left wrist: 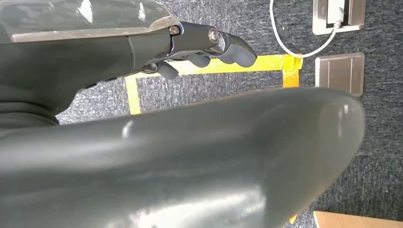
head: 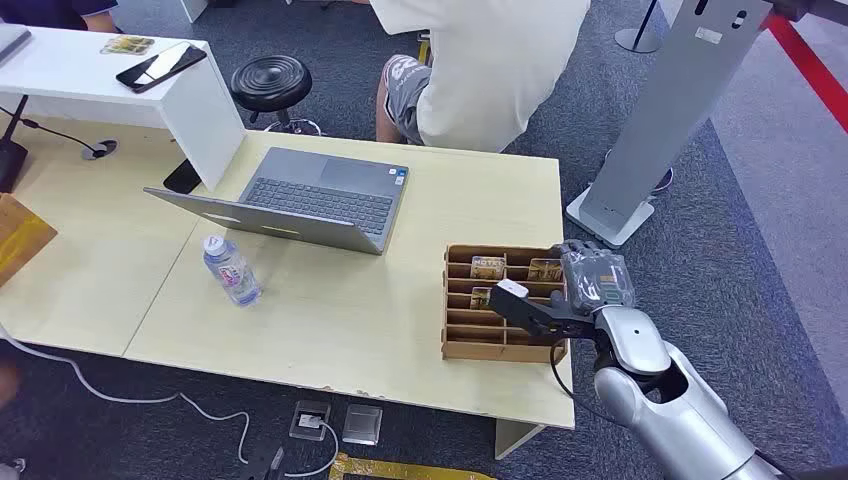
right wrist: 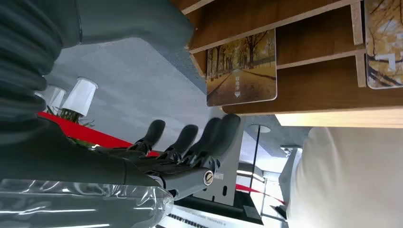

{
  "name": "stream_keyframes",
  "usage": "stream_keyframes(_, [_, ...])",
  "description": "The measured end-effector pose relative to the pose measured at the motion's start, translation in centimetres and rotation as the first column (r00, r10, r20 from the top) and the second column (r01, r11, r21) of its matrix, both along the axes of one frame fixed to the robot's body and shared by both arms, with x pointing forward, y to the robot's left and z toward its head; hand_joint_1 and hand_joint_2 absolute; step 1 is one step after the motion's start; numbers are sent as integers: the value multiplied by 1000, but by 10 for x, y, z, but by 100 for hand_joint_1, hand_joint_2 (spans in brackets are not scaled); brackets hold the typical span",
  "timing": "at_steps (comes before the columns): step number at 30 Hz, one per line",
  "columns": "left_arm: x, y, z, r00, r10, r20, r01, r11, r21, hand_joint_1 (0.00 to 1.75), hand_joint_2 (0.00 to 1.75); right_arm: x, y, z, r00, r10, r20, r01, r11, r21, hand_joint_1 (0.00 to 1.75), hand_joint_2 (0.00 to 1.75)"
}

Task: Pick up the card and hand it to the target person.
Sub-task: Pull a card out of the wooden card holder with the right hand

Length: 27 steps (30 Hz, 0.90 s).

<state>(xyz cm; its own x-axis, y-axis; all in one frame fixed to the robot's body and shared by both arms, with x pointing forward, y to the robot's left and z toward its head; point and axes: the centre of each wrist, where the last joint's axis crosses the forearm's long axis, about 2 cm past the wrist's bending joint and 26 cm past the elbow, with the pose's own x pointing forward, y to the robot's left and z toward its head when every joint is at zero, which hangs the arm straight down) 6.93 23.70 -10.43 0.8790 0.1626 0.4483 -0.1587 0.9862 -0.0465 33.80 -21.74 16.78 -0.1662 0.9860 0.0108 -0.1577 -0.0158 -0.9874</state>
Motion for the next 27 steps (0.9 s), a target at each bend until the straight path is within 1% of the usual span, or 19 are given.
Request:
stream_keyframes(2, [0, 0, 0, 1000, 0, -1, 0, 1000, 0, 0, 0, 0, 0, -1, 1000, -2, 0, 2, 1000, 0, 72, 175])
stream_keyframes(6, [0, 0, 0, 1000, 0, -4, 0, 1000, -1, 0, 0, 2, -2, -1, 1000, -10, 1, 10, 1000, -3, 61, 175])
stream_keyframes(10, [0, 0, 0, 1000, 0, -6, 0, 1000, -1, 0, 0, 3, -3, -2, 1000, -15, -2, 15, 1000, -8, 58, 175])
stream_keyframes(14, [0, 0, 0, 1000, 0, -6, 0, 1000, -1, 0, 0, 3, -4, -3, 1000, -18, -4, 18, 1000, -10, 50, 175])
stream_keyframes(18, [0, 0, 0, 1000, 0, -6, 0, 1000, -1, 0, 0, 4, -4, -3, 1000, -20, -5, 20, 1000, -11, 64, 175])
stream_keyframes(22, [0, 0, 0, 1000, 0, -8, 0, 1000, -1, 0, 0, 4, -4, -3, 1000, -23, -4, 22, 1000, -11, 72, 175])
stream_keyframes(27, [0, 0, 0, 1000, 0, -9, 0, 1000, -1, 0, 0, 4, -4, -3, 1000, -23, -3, 23, 1000, -11, 96, 175])
